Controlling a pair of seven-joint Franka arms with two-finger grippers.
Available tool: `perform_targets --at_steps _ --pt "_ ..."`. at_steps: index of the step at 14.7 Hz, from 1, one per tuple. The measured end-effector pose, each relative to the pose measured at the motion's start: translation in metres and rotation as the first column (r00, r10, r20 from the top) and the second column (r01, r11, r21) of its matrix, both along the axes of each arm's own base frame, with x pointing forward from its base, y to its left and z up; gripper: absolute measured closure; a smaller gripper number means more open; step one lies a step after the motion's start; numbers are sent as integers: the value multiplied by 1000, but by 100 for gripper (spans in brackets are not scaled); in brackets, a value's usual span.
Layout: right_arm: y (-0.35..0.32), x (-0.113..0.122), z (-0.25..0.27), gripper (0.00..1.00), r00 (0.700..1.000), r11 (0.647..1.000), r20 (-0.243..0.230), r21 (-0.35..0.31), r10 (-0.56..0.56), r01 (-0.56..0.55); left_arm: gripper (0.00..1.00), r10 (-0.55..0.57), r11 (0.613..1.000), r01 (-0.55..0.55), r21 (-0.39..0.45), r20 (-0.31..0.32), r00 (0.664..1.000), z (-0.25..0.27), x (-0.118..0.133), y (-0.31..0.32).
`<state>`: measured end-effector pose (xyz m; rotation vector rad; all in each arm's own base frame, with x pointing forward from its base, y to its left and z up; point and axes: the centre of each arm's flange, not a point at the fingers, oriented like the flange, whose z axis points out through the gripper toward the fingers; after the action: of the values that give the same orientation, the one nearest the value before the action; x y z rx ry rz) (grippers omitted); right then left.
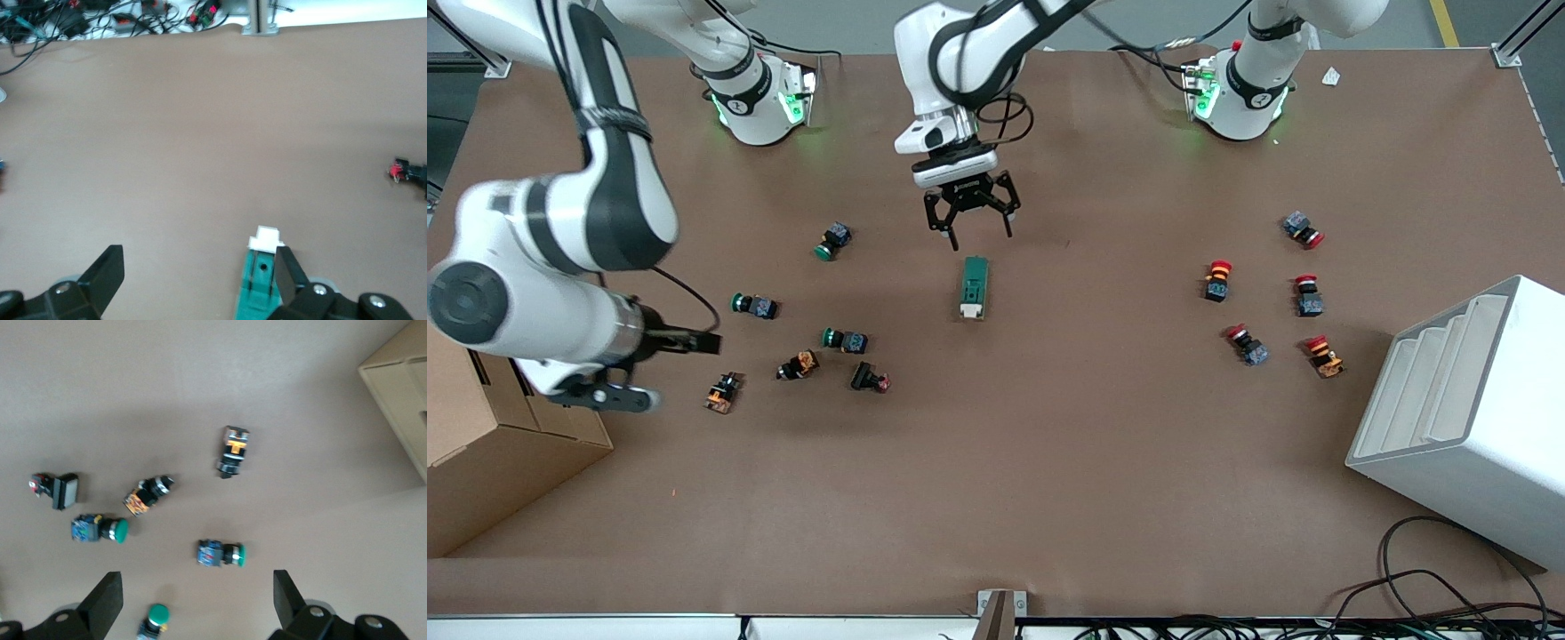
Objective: Close load switch with both arms
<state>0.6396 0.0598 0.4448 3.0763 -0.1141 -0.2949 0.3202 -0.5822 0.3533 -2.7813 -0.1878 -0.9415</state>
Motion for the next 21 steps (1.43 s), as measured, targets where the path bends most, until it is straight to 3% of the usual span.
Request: perform_targets --at_steps 3,6,8,11,15,19,21 --pt "-55 -8 35 0 999 998 12 23 51 -52 0 41 998 -46 -34 -140 989 103 71 55" --pt "-101 -14 60 0 998 997 3 42 68 -69 0 73 997 -78 -6 -273 959 178 133 133" --pt "-117 -15 76 0 998 997 18 44 61 -62 0 64 998 -63 13 -333 941 215 170 192" --pt "-128 -16 91 0 998 997 22 45 57 -58 0 60 997 -76 -27 -391 918 245 214 276" --pt "-127 -18 100 0 998 997 14 48 58 -59 0 8 990 -68 -121 -439 898 277 242 371" --pt "-116 -19 99 0 997 995 1 66 73 -73 0 -55 988 -28 -153 -508 859 298 237 447" --pt "-109 -24 100 0 997 992 -30 108 70 -66 0 -90 980 -23 -196 -546 833 301 232 480"
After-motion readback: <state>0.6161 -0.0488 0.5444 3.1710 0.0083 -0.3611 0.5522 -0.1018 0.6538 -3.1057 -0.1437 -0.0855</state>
